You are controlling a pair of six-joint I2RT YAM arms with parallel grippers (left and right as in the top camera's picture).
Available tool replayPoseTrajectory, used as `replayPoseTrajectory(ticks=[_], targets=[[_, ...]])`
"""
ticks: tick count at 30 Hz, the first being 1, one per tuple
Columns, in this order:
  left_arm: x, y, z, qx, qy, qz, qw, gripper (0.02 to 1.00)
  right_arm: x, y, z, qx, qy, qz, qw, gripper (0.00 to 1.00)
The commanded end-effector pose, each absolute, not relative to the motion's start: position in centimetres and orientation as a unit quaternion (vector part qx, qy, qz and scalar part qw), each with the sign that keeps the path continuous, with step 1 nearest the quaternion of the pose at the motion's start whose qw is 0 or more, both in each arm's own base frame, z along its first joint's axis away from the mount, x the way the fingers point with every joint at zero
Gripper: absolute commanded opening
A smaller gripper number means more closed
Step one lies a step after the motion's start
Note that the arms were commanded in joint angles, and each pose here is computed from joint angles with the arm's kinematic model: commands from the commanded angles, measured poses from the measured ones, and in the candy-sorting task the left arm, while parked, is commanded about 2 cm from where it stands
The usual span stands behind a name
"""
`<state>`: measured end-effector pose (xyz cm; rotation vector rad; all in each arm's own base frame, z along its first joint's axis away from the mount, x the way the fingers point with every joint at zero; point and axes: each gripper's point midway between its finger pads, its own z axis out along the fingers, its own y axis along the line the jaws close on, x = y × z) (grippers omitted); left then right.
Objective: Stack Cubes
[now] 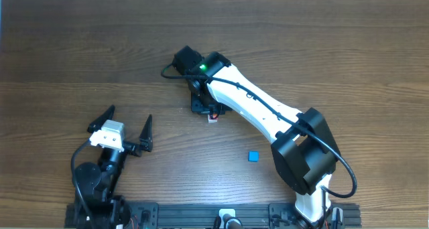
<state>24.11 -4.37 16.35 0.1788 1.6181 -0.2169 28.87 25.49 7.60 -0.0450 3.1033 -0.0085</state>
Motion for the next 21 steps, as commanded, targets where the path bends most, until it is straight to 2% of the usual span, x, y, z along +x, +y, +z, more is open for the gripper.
replayPoseTrajectory(ticks=[1,5,7,8,10,16,19,21], targets=[[24.1,-4.5,16.3,0.088,0.719,-0.092,0.683,1.0,29.5,25.5,7.4,-0.008,1.0,-0.009,0.025,0.318],[24.1,-4.5,16.3,0.088,0.719,-0.092,0.683,1.0,29.5,25.5,7.4,-0.008,1.0,-0.009,0.025,0.454],[24.1,-4.5,16.3,0.088,0.719,-0.092,0.683,1.0,29.5,25.5,7.4,-0.008,1.0,-0.009,0.025,0.562],[24.1,-4.5,16.3,0.088,0.719,-0.092,0.683,1.0,29.5,25.4,7.4,-0.008,1.0,-0.011,0.026,0.752],[24.1,-4.5,16.3,0.088,0.719,-0.092,0.683,1.0,29.5,25.4,7.4,-0.008,1.0,-0.011,0.026,0.974],[24.1,-4.5,16.3,0.088,0.719,-0.092,0.683,1.0,29.6,25.5,8.3,-0.019,0.999,-0.01,0.03,0.993],[24.1,-4.5,16.3,0.088,0.719,-0.092,0.683,1.0,29.3,25.6,10.3,-0.032,0.999,-0.008,0.032,0.993],[24.1,-4.5,16.3,0.088,0.719,-0.092,0.683,1.0,28.8,25.7,13.0,-0.055,0.998,0.0,0.043,0.993]])
